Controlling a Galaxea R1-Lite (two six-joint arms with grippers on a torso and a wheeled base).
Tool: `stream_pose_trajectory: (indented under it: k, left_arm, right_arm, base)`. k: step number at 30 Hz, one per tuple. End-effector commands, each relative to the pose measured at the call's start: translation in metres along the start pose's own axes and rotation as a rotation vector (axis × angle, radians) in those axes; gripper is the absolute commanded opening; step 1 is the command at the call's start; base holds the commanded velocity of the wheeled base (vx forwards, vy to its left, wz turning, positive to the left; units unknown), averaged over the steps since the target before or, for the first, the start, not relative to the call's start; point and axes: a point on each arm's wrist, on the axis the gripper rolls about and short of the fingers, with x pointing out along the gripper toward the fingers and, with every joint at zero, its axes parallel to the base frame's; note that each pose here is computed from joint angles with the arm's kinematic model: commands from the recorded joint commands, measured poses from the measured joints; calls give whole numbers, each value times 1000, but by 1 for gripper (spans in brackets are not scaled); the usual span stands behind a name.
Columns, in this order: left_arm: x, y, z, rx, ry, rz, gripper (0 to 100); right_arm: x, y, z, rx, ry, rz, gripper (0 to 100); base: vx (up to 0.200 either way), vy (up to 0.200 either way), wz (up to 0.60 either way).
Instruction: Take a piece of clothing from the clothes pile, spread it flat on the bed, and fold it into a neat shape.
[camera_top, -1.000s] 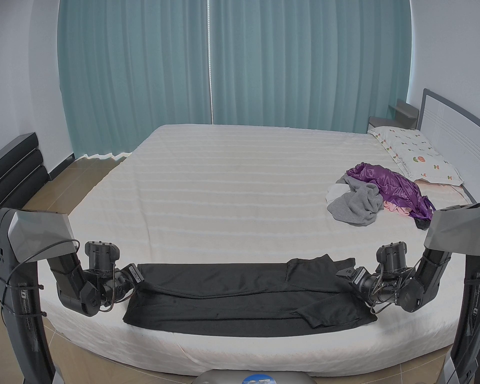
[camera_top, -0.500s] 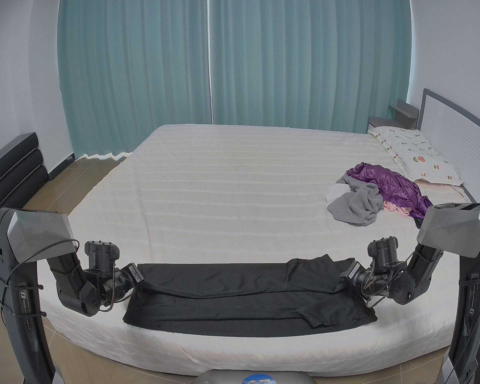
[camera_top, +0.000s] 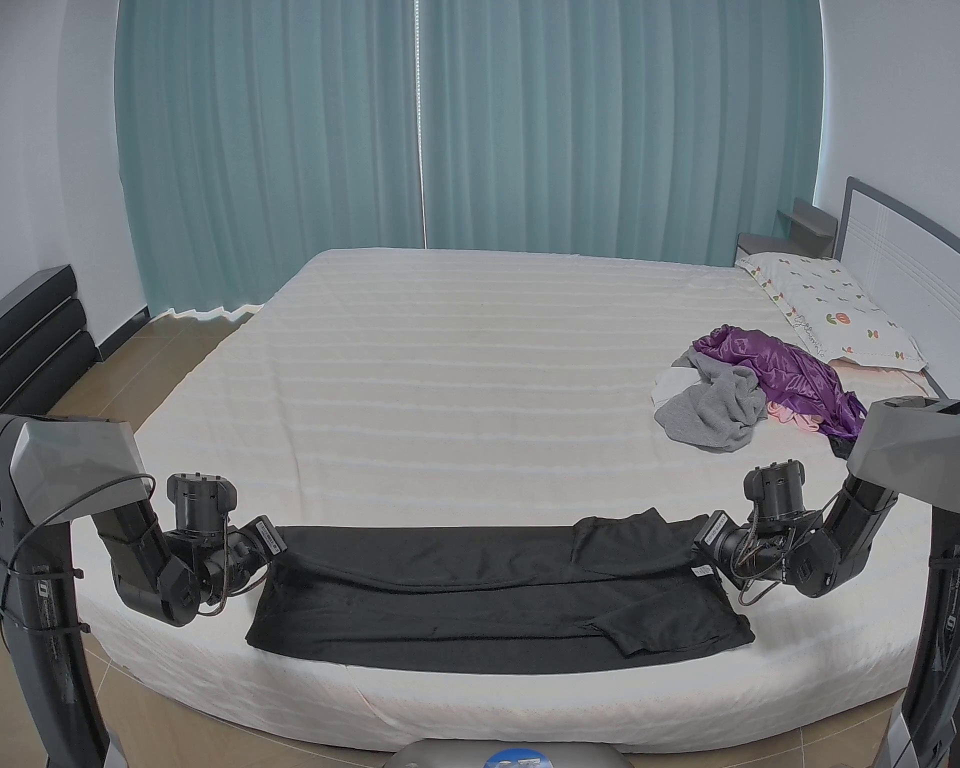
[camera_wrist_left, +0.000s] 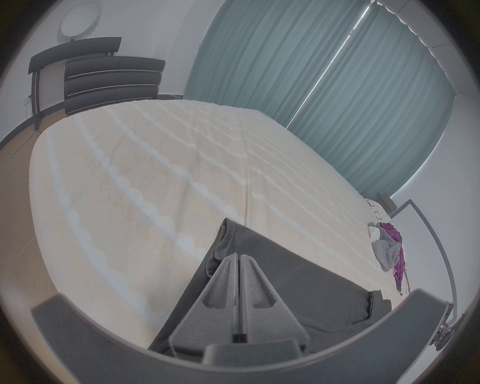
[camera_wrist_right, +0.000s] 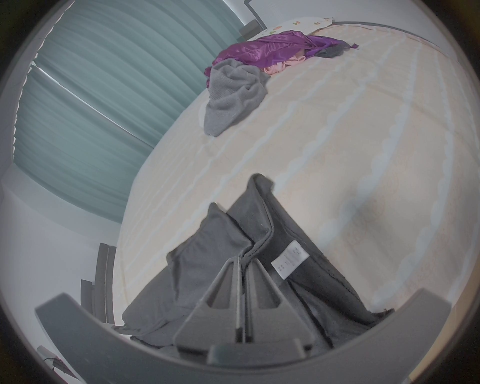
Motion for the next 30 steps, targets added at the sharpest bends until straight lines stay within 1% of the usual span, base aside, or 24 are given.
stream_pose_trajectory:
  k: [1,3,4,7,8,11,15,17,22,27,30]
  left_arm:
    - [6,-10,17,-6,-59,-37,0]
    - [11,-14,24,-9,-86,-54,0]
    - [16,-18,33,-13,-114,-68,0]
    - [21,-25,45,-17,-136,-82,0]
    - [22,-26,46,-17,-137,-83,0]
    - [26,-34,61,-23,-185,-115,0]
    - [27,-36,66,-39,-204,-126,0]
    - [28,-38,69,-76,-216,-139,0]
    - [32,-30,69,-98,-215,-125,0]
    - [35,-28,73,-103,-237,-144,0]
    - [40,-29,75,-103,-246,-151,0]
  right_arm:
    - [-3,12,13,9,-45,47,0]
    - [-2,16,18,13,-63,63,0]
    - [0,21,24,18,-81,80,0]
    - [1,27,41,39,-133,113,0]
    - [1,27,43,44,-138,115,0]
    - [-1,36,54,103,-172,160,0]
    - [-1,37,53,109,-170,163,0]
    - [-1,35,51,113,-162,156,0]
    - [-3,29,45,120,-147,141,0]
    - [0,30,49,121,-168,164,0]
    - [4,36,54,123,-184,188,0]
  base:
    - [0,0,0]
    - [0,0,0]
    - [0,0,0]
    - [0,0,0]
    - [0,0,0]
    - [0,0,0]
    - [0,0,0]
    - [0,0,0]
    - [0,0,0]
    - [0,0,0]
    - [0,0,0]
